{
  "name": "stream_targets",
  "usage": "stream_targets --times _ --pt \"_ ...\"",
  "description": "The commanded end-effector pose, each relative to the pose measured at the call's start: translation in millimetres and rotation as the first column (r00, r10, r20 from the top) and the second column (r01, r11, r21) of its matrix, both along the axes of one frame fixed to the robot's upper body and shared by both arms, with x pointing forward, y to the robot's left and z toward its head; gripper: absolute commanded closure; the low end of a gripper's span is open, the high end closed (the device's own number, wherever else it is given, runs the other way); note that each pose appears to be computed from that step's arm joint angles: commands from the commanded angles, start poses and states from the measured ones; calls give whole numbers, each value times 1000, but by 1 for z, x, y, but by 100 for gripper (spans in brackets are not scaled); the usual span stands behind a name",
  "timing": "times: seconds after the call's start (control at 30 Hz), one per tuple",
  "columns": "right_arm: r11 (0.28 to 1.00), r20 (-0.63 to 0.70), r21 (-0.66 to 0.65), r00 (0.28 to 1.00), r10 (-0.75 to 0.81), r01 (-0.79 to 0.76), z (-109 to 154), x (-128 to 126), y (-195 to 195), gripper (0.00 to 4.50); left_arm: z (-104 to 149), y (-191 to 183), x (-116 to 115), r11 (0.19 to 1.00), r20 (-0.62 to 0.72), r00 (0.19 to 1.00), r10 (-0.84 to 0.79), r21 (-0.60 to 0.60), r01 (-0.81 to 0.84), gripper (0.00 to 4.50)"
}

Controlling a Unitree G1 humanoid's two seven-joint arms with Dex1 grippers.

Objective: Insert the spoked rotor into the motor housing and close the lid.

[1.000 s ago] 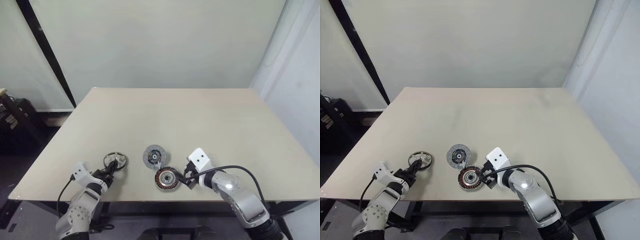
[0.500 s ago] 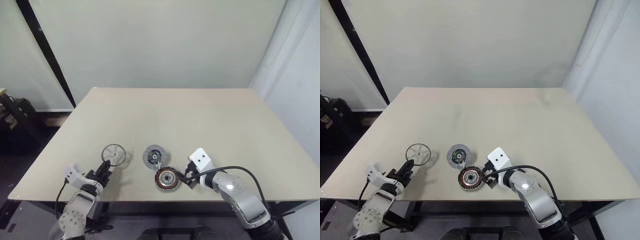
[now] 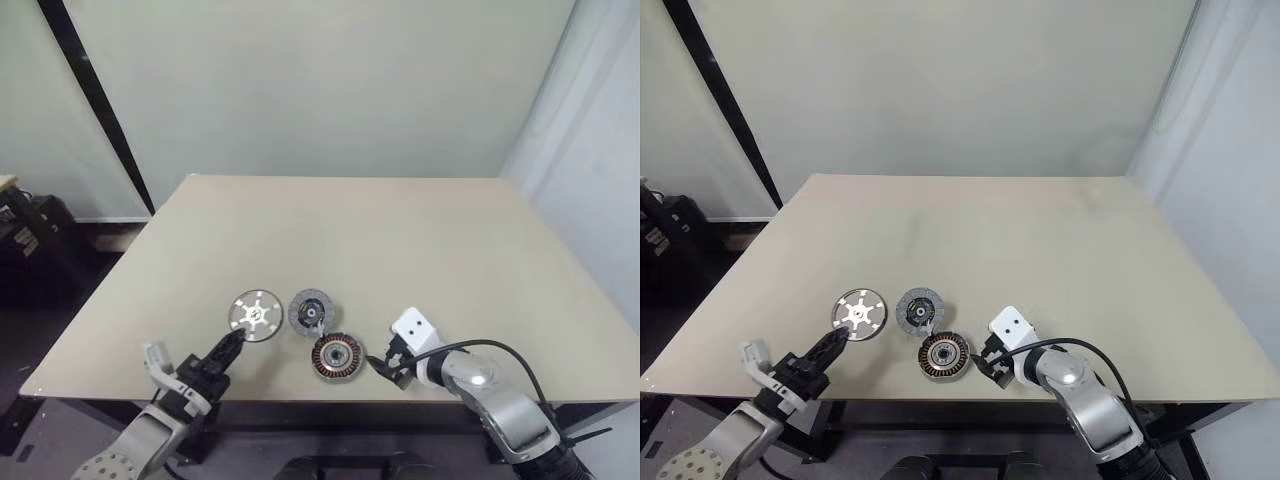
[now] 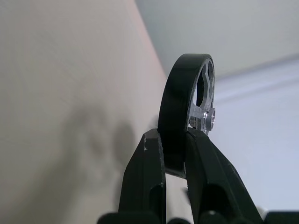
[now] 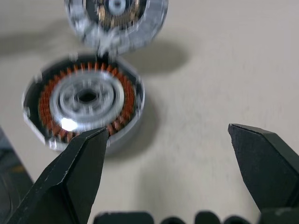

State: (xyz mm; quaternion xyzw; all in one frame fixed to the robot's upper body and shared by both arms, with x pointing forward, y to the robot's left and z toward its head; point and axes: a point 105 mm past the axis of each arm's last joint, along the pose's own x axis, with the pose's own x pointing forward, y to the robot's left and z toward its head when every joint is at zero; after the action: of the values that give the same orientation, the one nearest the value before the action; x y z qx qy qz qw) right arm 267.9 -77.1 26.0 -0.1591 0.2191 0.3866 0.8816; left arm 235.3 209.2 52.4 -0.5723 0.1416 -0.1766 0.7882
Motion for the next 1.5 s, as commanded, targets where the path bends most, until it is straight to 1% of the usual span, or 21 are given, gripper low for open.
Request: stream_targets --times 0.03,0.13,0.27,0.4,0.53,0.67,0.83,1.07,1.5 --pt "1000 26 26 1000 11 -12 9 1 -1 0 21 -38 5 989 73 987 -142 -30 145 428" --pt "1000 34 19 999 5 -5 9 1 -2 0 15 -51 5 977 44 977 -210 -6 211 428" --pt "1000 47 21 999 -17 16 10 1 -3 0 -2 -69 6 958 -25 958 -285 5 285 428" --pt "999 51 17 998 -36 36 10 0 -6 0 -14 -77 7 948 -76 946 -316 2 318 428" --pt "998 57 14 997 -61 60 10 -1 -10 0 -30 -80 9 941 -143 933 -329 30 336 428" --pt "997 60 18 995 -77 76 10 -2 -11 0 -39 -83 11 935 -186 923 -337 46 351 428" --pt "996 60 21 994 -93 92 10 -3 -13 0 -44 -81 15 940 -205 925 -320 54 337 428" --pt "993 58 25 992 -115 114 8 -5 -14 0 -51 -79 14 933 -244 914 -323 81 351 428" --pt "991 59 27 989 -133 132 7 -2 -16 0 -45 -77 4 909 -250 890 -382 73 410 428"
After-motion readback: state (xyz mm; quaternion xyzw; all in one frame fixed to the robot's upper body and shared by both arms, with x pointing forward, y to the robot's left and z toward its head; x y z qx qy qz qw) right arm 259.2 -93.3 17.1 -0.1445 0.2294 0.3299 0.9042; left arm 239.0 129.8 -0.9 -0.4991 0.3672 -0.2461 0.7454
